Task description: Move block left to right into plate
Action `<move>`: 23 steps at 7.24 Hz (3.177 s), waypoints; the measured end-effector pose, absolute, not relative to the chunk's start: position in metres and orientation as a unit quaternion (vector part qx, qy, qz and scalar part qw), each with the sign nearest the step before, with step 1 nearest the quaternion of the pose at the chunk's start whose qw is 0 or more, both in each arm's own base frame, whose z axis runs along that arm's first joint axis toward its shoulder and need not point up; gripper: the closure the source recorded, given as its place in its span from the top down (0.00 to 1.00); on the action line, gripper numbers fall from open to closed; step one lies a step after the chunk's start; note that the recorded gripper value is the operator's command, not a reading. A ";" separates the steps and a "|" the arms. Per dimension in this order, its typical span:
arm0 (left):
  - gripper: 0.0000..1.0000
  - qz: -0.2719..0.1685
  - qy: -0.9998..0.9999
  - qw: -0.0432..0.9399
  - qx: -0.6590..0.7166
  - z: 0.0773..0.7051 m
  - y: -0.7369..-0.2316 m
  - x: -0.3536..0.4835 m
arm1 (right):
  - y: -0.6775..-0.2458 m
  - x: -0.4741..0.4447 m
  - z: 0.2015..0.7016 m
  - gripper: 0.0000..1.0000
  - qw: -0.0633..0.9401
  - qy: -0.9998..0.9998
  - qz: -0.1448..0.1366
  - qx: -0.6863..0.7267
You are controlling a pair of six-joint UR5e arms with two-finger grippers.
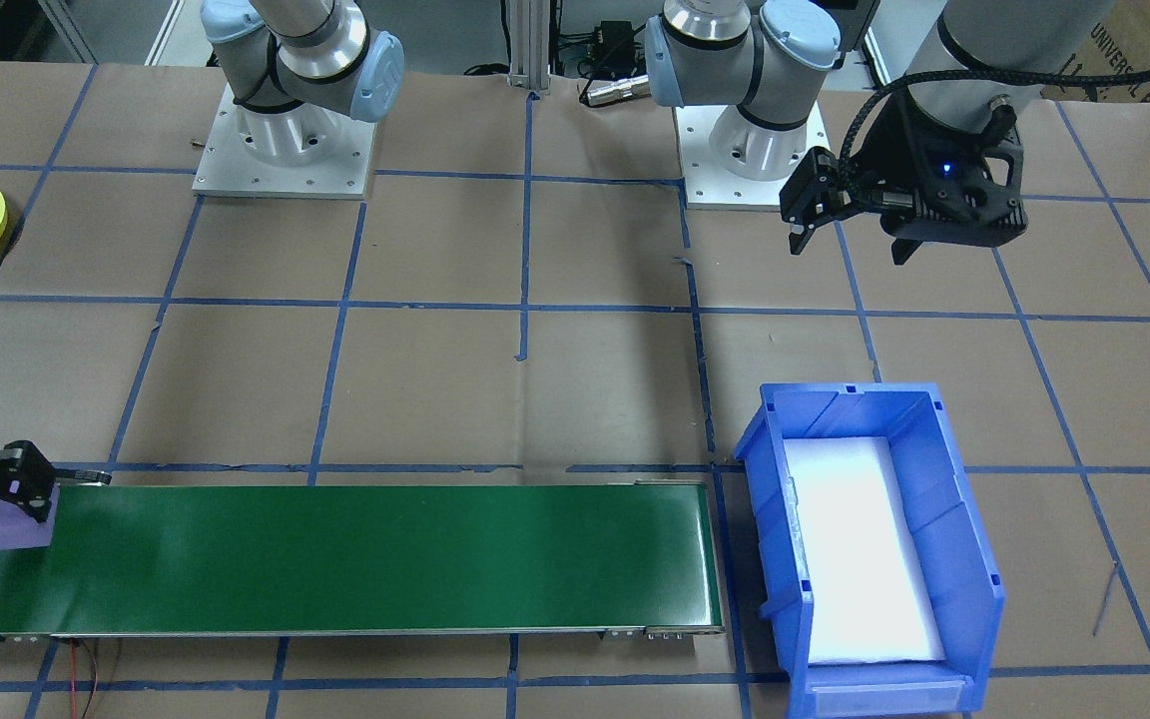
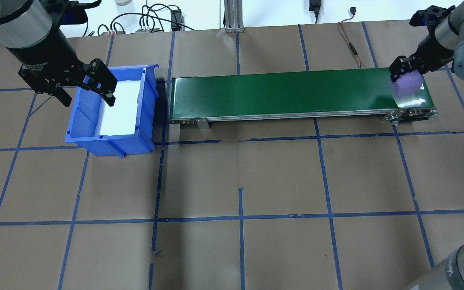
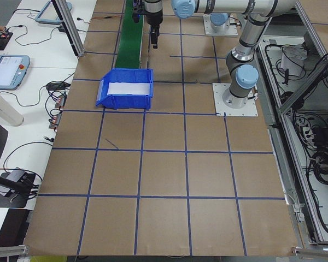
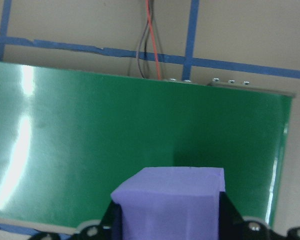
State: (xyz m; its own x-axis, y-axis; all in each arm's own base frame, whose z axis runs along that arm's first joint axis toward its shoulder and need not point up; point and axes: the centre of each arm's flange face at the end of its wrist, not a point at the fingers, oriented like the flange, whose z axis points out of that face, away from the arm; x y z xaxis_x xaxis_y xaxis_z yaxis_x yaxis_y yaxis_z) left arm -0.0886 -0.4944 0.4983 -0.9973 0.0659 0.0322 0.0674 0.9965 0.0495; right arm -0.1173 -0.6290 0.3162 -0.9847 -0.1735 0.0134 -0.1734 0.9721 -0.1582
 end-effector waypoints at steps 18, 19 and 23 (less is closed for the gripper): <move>1.00 -0.009 -0.999 0.009 -0.033 0.504 -0.495 -0.088 | -0.481 -0.360 0.283 1.00 -0.022 0.999 -0.009 -0.039; 1.00 -0.007 -0.999 0.008 -0.033 0.505 -0.495 -0.088 | -0.494 -0.313 0.305 1.00 -0.012 1.000 0.014 -0.021; 1.00 -0.006 -0.999 0.008 -0.032 0.504 -0.495 -0.087 | -0.548 -0.132 0.428 1.00 -0.060 0.996 0.022 -0.064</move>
State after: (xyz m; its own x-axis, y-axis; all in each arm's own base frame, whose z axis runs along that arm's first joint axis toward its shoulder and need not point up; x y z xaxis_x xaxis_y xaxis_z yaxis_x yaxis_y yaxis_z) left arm -0.0868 -0.4953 0.5037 -0.9978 0.0641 0.0158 0.0643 0.9979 0.0123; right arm -0.1320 -0.5482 0.4283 -0.9846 -0.1308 0.1165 -0.1255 0.9908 0.0511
